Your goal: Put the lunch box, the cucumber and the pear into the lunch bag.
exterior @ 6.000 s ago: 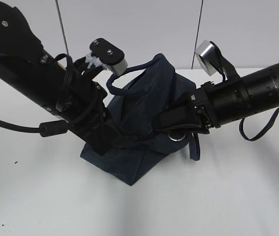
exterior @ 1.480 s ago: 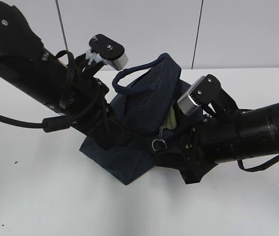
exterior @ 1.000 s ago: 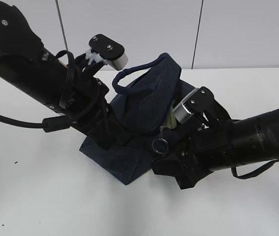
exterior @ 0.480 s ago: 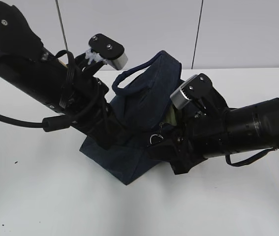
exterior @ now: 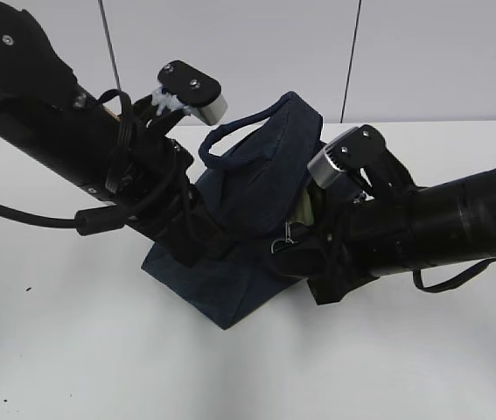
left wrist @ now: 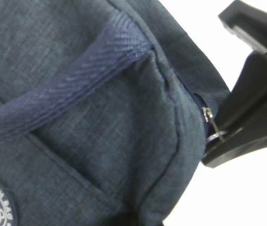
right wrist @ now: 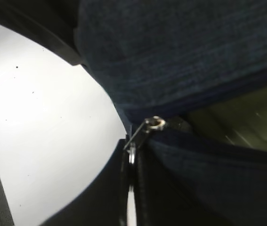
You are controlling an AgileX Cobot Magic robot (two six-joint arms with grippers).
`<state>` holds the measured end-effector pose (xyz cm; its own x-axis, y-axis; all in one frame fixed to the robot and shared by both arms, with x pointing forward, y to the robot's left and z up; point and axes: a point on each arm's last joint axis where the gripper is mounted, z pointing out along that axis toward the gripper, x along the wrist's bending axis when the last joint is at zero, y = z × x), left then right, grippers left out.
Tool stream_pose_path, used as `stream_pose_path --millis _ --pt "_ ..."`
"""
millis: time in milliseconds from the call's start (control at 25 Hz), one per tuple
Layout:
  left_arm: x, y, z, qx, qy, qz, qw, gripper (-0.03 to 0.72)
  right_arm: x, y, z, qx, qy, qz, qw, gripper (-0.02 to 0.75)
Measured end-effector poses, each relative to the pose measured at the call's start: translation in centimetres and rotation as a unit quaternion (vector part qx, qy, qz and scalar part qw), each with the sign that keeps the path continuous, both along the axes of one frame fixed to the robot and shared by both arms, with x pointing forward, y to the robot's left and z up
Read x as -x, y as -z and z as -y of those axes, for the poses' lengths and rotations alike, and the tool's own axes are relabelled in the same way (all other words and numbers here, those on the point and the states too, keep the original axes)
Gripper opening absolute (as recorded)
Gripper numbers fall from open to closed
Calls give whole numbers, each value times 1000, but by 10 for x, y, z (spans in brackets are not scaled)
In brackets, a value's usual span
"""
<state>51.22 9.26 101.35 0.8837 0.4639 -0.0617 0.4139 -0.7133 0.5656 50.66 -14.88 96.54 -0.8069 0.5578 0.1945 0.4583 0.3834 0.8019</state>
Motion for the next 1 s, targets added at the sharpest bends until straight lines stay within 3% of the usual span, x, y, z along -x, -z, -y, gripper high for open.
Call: stream_pose_path --millis 320,1000 --pt "0 0 0 -1 1 0 1000 -12 9 -32 9 22 20 33 999 6" --pt "1 1 -1 -7 4 -2 1000 -15 -6 -54 7 47 27 64 997 6"
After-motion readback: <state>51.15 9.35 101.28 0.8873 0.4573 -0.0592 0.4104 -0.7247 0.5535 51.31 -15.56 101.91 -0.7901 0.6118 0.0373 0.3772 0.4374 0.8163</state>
